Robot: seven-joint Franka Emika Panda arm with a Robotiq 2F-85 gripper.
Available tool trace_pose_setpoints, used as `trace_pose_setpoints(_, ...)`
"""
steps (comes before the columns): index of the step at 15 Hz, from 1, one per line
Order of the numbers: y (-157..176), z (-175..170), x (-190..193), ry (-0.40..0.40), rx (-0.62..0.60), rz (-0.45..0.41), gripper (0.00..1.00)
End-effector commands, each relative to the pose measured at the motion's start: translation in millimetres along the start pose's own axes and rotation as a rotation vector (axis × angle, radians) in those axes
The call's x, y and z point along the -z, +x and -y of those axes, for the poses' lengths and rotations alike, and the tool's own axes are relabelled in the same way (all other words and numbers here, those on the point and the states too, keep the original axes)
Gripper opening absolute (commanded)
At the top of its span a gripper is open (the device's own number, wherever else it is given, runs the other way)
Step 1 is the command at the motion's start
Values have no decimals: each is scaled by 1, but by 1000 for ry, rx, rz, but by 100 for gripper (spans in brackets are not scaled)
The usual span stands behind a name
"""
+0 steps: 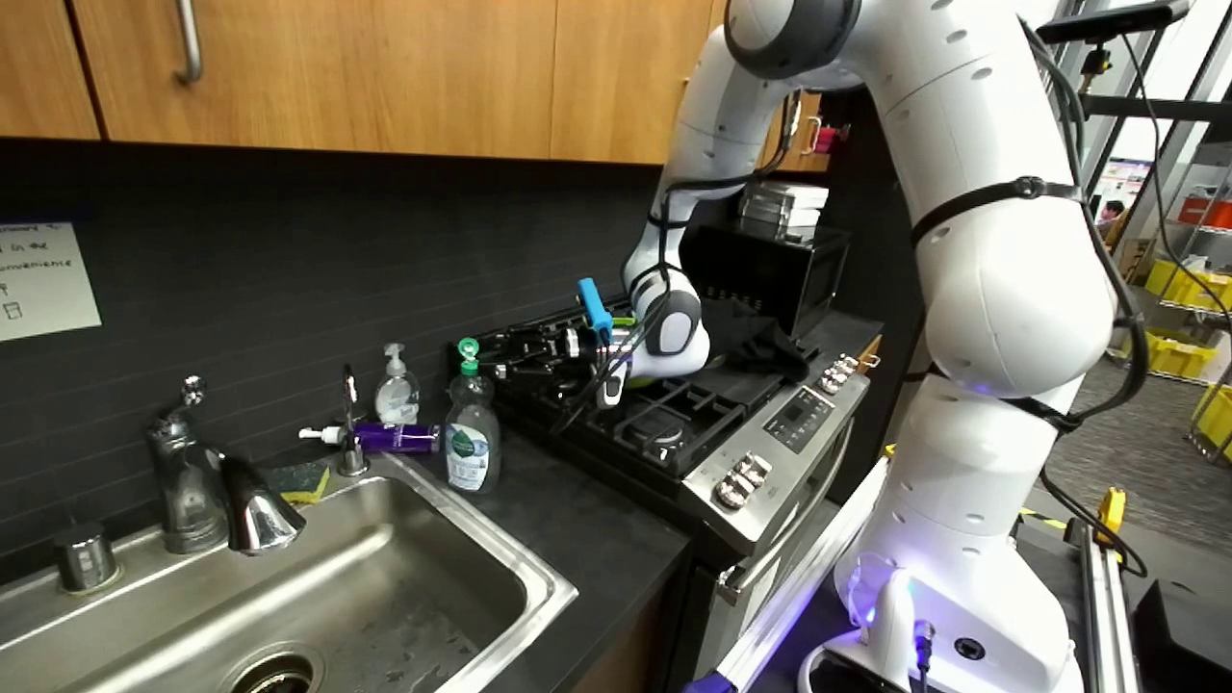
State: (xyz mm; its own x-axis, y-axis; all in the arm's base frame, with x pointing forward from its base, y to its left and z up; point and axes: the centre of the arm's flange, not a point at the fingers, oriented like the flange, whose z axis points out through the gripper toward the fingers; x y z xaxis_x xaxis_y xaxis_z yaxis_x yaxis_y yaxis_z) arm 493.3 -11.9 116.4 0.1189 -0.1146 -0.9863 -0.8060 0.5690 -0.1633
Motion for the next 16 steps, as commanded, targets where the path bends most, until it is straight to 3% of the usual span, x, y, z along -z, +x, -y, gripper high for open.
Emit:
trace_pose_setpoints(1,-18,-3,5,-23,13,-10,89)
trace_pose_setpoints(5,-13,0,-6,-67,3,0,100)
trace_pose_setpoints(16,16,2,-46,-144,-29,35,100)
